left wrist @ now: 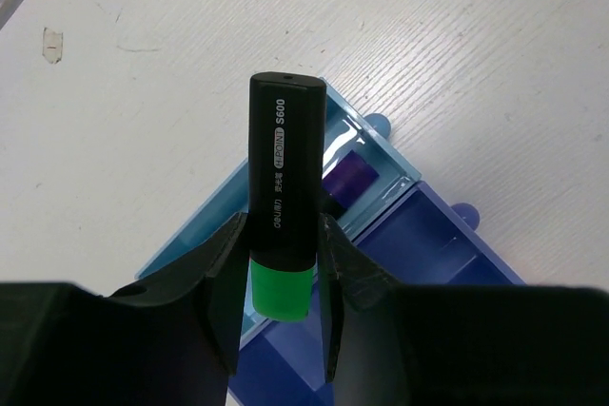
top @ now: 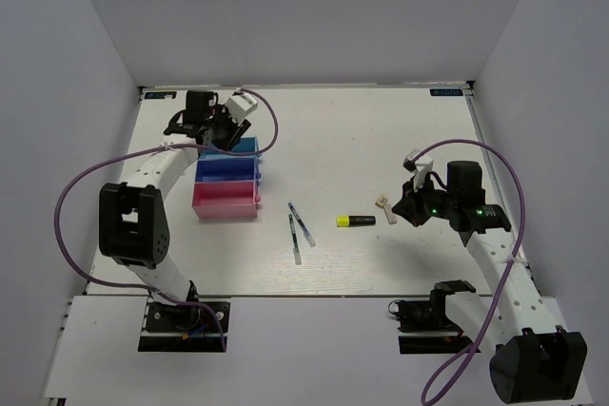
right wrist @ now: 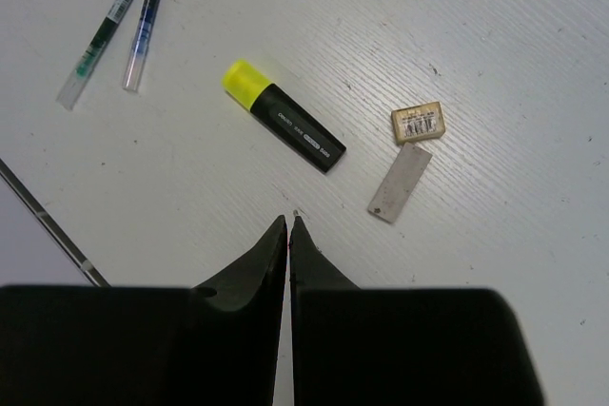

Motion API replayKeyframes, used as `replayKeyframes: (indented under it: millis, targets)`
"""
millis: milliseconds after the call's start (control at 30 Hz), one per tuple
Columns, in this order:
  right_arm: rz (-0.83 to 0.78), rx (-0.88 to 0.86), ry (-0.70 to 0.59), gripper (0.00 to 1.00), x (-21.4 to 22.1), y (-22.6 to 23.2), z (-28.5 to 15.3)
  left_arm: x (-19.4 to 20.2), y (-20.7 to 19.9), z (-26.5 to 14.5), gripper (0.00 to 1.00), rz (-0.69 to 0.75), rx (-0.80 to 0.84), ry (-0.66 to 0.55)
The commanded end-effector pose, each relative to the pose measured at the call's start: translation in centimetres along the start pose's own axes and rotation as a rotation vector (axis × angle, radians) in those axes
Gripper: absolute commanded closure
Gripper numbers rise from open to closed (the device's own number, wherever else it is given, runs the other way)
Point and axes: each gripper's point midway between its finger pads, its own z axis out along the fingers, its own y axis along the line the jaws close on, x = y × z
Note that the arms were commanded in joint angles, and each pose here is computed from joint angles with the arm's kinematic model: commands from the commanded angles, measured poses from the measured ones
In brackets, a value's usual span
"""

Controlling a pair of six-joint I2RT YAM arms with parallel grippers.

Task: Sort the stationery into containers
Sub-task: Place the stationery in the storage box.

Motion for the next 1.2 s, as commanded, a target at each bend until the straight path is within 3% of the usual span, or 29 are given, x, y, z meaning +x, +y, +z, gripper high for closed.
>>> replayKeyframes:
  millis: [0,667,1167]
  targets:
    - [-0.016,-0.027,-0.008,0.94,-0.4,0.4,-0.1,-1.4,1.3,0.2,1.00,0.040,-0.030,-0.044]
    - [-0.013,-0.042,-0.001,0.94,-0.3,0.6,0.0,0.8,2.4,3.0,1.00,0.022,-0.064,-0.017]
    - [-0.009,-0.041,0.005,0.93,-0.1,0.5,0.0,2.7,2.2,4.1,0.93,-0.020,-0.067,0.021]
